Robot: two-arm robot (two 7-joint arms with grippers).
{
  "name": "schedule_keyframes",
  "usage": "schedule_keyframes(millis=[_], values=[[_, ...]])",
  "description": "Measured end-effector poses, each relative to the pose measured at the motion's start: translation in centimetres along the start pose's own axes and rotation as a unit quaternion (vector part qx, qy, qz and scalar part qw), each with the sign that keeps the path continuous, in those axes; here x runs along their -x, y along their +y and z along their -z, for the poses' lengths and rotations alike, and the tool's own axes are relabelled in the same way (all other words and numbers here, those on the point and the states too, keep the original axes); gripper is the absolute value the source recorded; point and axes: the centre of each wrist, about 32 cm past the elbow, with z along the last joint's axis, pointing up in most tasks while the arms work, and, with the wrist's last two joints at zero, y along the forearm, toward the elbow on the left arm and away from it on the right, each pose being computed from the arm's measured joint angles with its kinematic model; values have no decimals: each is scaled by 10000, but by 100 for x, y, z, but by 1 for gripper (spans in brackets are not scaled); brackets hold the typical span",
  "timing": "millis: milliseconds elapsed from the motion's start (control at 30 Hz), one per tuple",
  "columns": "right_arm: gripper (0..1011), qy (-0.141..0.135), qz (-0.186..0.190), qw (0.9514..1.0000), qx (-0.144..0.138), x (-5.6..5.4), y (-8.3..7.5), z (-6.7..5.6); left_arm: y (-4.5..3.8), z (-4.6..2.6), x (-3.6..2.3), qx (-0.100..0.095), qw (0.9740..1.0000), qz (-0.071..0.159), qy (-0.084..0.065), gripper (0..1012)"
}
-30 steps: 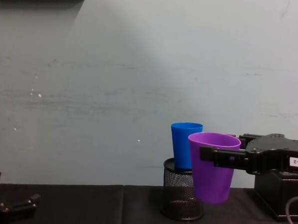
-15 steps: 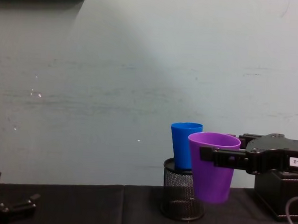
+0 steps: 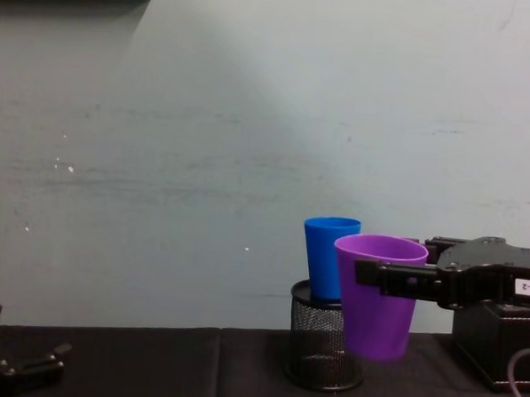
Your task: Pick up one cup with a gripper and tap it against the other cup.
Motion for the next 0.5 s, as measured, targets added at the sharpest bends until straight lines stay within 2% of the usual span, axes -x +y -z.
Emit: schedule_keyframes(millis=[500], values=[[719, 0, 0, 10000, 0, 0, 0, 0, 0, 0, 0, 0, 10000, 0, 0, 1000]])
